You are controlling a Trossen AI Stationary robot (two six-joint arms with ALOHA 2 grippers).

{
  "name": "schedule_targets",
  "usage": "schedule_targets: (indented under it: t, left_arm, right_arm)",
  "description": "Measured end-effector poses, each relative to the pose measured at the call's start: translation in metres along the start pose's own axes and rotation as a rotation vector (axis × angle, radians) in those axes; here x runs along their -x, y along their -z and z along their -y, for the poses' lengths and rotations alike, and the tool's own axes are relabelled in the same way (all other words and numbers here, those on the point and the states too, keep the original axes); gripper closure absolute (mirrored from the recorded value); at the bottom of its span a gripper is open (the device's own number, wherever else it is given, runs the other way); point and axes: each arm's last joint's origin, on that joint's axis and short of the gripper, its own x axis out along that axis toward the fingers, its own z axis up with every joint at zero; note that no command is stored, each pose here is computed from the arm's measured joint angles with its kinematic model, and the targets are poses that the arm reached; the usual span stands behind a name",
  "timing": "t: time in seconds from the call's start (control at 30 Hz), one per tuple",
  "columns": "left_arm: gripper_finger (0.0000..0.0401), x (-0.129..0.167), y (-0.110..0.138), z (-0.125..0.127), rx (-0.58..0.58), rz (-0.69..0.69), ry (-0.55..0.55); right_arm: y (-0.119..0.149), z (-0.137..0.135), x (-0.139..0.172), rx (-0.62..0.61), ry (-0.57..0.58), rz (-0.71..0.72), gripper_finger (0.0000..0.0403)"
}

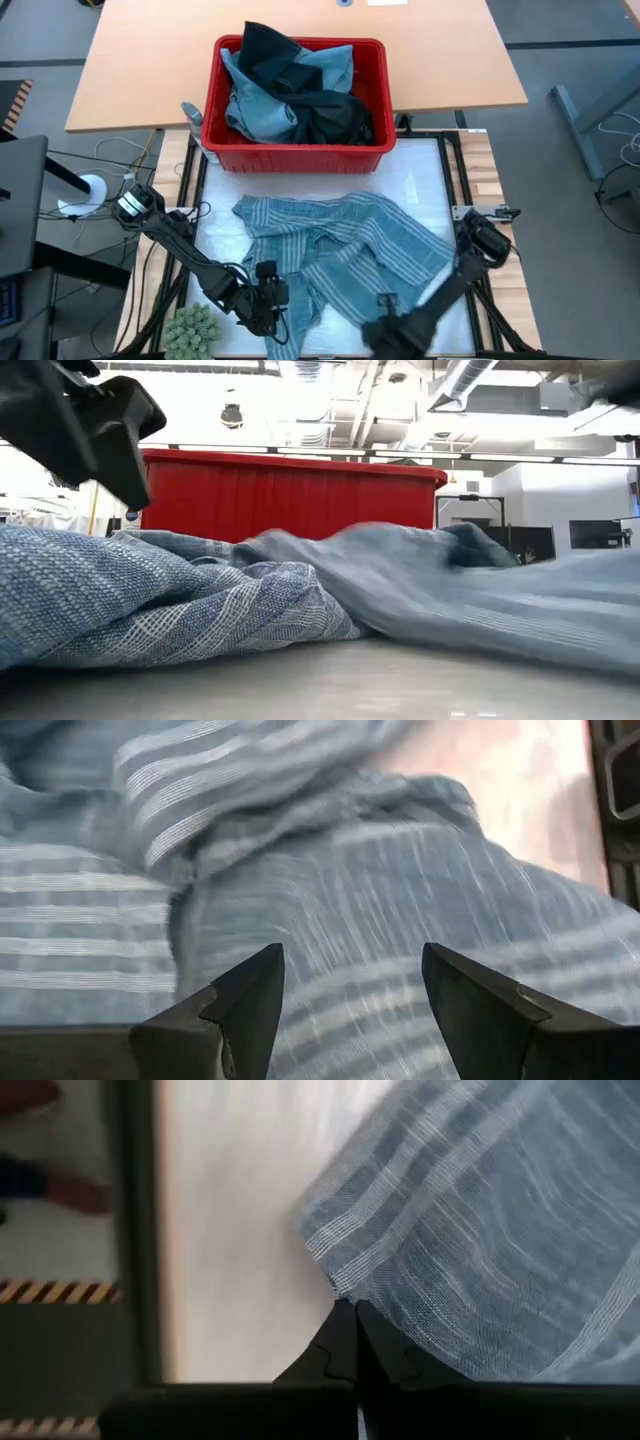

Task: Fold Laundry from Bin
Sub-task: Fold the light blue shirt

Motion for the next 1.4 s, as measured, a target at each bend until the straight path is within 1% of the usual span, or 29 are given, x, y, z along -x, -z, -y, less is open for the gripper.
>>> schedule_targets:
  t: [0.07,0.17,0.37,0.43,0.5,0.6,0.63,0.7,0.77,0.83,0.9,1.0,1.1,1.2,1.27,1.4]
  left_arm:
    - [0.0175,0.001,0.001,0.002,-0.014,-0.014,0.020]
    - [0.0175,0.001,0.003,0.004,-0.045,-0.034,0.050]
    - [0.0175,0.003,0.006,0.008,-0.111,-0.094,0.142]
    - [0.0175,0.004,0.007,0.010,-0.131,-0.085,0.146]
    - [0.0175,0.005,0.007,0.013,-0.111,-0.058,0.134]
    - [0.0175,0.006,0.009,0.015,-0.023,-0.053,0.121]
    - [0.0175,0.007,0.010,0.016,-0.015,-0.050,0.118]
    - [0.0175,0.009,0.013,0.020,-0.031,-0.027,0.100]
    - [0.0175,0.011,0.019,0.025,-0.077,-0.021,0.089]
    - [0.0175,0.006,0.025,0.029,-0.120,-0.054,0.099]
    - [0.0175,-0.003,0.034,0.033,-0.146,-0.108,0.118]
    - [0.0175,-0.013,0.040,0.036,-0.160,-0.132,0.121]
    - [0.0175,-0.013,0.038,0.037,-0.172,-0.098,0.120]
    - [0.0182,-0.015,0.037,0.034,-0.189,-0.117,0.124]
    - [0.0198,-0.020,0.036,0.033,-0.201,-0.139,0.147]
    - [0.0250,-0.033,0.040,0.029,-0.242,-0.199,0.175]
  right_arm:
    - [0.017,-0.011,0.003,-0.028,-0.009,-0.062,0.0385]
    - [0.038,-0.025,0.006,-0.085,-0.008,-0.112,0.0385]
    - [0.071,-0.041,0.012,-0.234,0.050,-0.188,0.0385]
    - [0.080,-0.044,0.014,-0.294,0.075,-0.193,0.0380]
    - [0.088,-0.048,0.015,-0.350,0.098,-0.186,0.0355]
    - [0.096,-0.053,0.017,-0.437,0.104,-0.175,0.0300]
    - [0.098,-0.055,0.017,-0.457,0.101,-0.171,0.0280]
    - [0.102,-0.058,0.018,-0.482,0.093,-0.164,0.0243]
    - [0.106,-0.061,0.018,-0.497,0.092,-0.159,0.0209]
    - [0.109,-0.062,0.019,-0.511,0.094,-0.158,0.0181]
    - [0.112,-0.064,0.020,-0.525,0.093,-0.166,0.0162]
    - [0.114,-0.066,0.022,-0.543,0.091,-0.171,0.0154]
    - [0.113,-0.067,0.025,-0.545,0.079,-0.169,0.0156]
    - [0.112,-0.067,0.027,-0.538,0.078,-0.169,0.0159]
    - [0.111,-0.066,0.029,-0.538,0.081,-0.170,0.0160]
    - [0.109,-0.066,0.036,-0.538,0.081,-0.169,0.0161]
